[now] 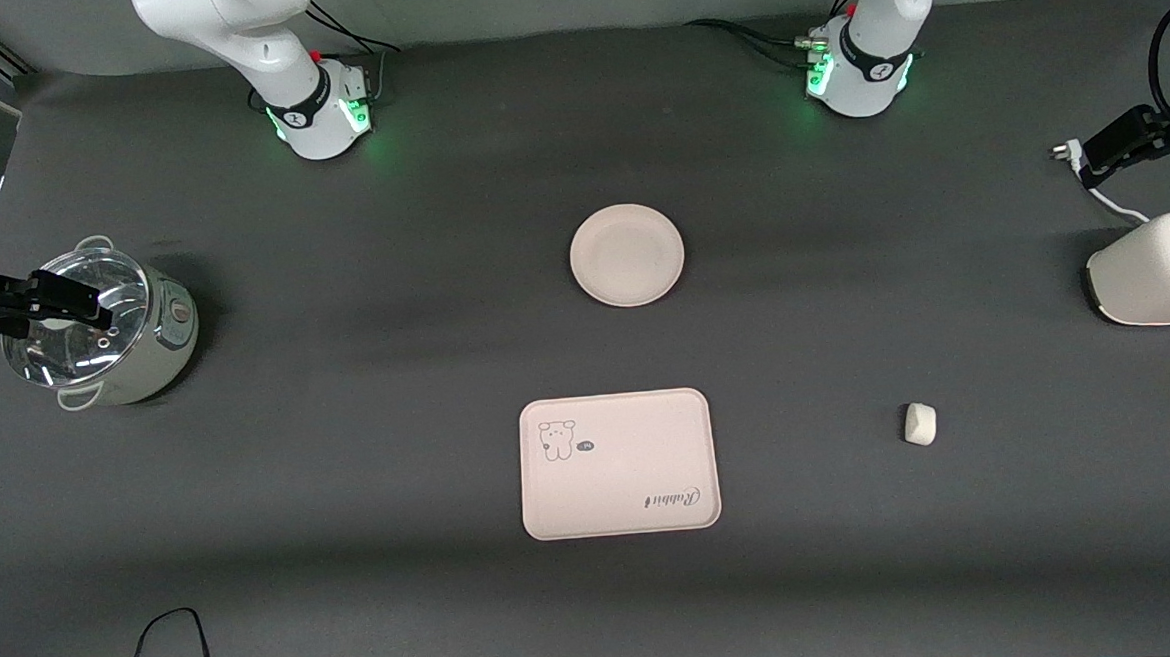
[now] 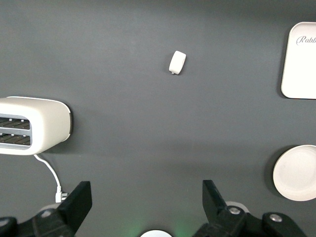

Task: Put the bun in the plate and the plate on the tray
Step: 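Reach the left gripper down toward the small white bun, then close the left gripper on the white bun and lift it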

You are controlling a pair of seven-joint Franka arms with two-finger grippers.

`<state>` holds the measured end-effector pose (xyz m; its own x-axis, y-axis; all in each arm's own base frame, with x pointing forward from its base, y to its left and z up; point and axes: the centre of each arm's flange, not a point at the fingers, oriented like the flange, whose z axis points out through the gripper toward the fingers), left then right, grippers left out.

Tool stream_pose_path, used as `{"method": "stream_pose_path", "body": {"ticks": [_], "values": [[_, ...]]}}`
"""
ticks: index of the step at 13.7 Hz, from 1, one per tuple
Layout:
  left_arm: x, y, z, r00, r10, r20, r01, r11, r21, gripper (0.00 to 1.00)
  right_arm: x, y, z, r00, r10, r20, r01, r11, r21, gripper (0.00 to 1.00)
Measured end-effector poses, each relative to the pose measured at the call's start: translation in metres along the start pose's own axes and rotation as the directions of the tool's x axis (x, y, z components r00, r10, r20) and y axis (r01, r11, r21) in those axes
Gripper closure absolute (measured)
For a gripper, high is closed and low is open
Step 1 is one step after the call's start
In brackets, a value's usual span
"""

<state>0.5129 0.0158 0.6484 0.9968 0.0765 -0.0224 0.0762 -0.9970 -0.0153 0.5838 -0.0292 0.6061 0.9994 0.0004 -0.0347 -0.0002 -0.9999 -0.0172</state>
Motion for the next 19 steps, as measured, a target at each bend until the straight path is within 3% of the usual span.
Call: {"method": "stream_pose_path", "body": {"ticks": [5,7,9,13,16,19], "values": [[0.011,0.008,0.019,0.999,0.024,0.039,-0.024,1.000,-0.015,0.00,0.000,0.000,0.000,1.000,0.001,0.000,-0.001,1.000,-0.002,0.00],[0.028,0.024,0.057,0.993,0.065,0.100,-0.062,0.997,-0.035,0.00,0.000,0.001,0.000,1.000,0.001,0.001,-0.001,1.000,-0.004,0.00],[0.060,0.043,0.110,0.990,0.089,0.110,-0.087,0.996,-0.028,0.00,0.000,0.001,0.000,1.000,0.001,0.001,-0.001,1.000,-0.004,0.00],[0.125,0.068,0.245,0.991,0.120,0.052,-0.120,0.993,0.013,0.00,0.000,0.001,0.000,1.000,0.001,0.001,-0.001,1.000,-0.004,0.00],[0.146,0.075,0.312,0.990,0.141,-0.003,-0.140,0.989,0.038,0.00,0.000,0.001,0.001,1.000,0.001,0.002,-0.001,1.000,-0.004,0.00],[0.149,0.070,0.383,0.984,0.144,-0.108,-0.140,0.989,0.047,0.01,0.000,0.001,0.001,1.000,0.001,0.003,-0.001,1.000,-0.004,0.00]]}}
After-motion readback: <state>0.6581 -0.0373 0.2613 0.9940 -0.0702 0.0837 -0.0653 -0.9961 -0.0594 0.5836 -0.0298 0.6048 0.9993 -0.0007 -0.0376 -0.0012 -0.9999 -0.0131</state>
